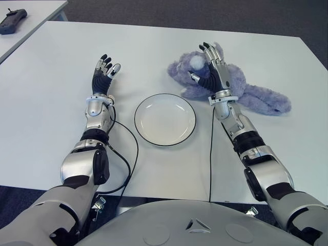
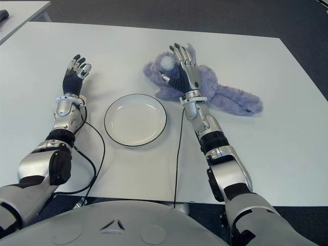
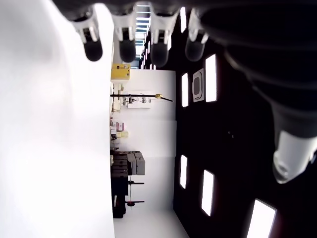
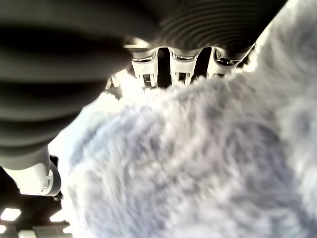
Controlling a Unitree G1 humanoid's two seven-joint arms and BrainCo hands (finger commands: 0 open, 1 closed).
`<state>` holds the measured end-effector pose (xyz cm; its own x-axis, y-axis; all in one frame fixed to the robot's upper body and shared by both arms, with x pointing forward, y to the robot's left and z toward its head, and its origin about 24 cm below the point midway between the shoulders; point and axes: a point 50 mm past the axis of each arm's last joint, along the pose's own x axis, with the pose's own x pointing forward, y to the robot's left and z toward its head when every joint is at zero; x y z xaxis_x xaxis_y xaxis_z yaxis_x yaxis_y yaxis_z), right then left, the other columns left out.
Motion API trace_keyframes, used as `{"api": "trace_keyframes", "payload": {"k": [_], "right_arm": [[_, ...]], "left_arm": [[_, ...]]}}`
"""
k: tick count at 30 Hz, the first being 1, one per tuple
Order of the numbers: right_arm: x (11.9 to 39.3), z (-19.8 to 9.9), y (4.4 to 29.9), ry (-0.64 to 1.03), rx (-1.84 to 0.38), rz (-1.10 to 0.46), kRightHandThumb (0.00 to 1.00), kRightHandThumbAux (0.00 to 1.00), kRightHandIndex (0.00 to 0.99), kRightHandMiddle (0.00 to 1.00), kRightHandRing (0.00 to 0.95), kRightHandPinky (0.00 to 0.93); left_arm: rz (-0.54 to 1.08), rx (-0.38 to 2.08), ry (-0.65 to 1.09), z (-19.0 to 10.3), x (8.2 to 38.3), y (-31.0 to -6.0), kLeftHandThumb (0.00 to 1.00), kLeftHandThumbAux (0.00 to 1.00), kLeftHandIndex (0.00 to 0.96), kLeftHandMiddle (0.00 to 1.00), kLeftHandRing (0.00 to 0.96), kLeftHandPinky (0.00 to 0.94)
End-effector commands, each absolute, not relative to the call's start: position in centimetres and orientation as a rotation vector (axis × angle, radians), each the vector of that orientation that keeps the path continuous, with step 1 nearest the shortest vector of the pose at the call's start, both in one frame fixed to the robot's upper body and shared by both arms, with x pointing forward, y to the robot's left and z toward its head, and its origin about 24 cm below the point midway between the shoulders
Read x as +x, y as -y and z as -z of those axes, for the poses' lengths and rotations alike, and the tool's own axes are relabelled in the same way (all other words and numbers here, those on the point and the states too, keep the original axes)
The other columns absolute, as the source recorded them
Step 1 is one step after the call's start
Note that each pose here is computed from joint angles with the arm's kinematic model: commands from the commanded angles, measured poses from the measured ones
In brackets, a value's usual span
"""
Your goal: Put the doll into the plate.
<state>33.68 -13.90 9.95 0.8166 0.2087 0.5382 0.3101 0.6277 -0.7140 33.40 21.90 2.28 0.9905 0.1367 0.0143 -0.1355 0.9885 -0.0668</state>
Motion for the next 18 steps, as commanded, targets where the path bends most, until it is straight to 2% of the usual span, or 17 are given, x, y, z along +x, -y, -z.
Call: {"api": "trace_keyframes", "payload": {"k": [1, 8, 14, 18], "right_arm": [[32.3, -9.5, 13.0, 0.709, -0.82, 0.055, 0.487, 0.512, 0.085, 0.15, 0.151, 0.185], [31.6, -9.7, 12.6, 0.796, -0.735, 0.012, 0.539, 0.503, 0.104, 0.213, 0.216, 0.221], [31.1, -9.9, 12.0, 0.864, -0.692, -0.009, 0.554, 0.494, 0.12, 0.229, 0.231, 0.222], [30.8, -10.1, 11.8, 0.906, -0.677, -0.018, 0.571, 0.491, 0.199, 0.25, 0.251, 0.265]], "left_arm": [[-0.204, -0.194, -0.476, 9.3, 23.9, -20.7, 0.0, 0.551, 0.02, 0.09, 0.038, 0.0], [-0.202, -0.192, -0.479, 9.3, 23.9, -20.6, 0.0, 0.551, 0.022, 0.086, 0.037, 0.0], [-0.202, -0.203, -0.476, 9.3, 23.9, -20.6, 0.0, 0.552, 0.026, 0.085, 0.036, 0.0], [-0.204, -0.211, -0.474, 9.3, 23.9, -20.6, 0.0, 0.558, 0.03, 0.093, 0.044, 0.0]]}}
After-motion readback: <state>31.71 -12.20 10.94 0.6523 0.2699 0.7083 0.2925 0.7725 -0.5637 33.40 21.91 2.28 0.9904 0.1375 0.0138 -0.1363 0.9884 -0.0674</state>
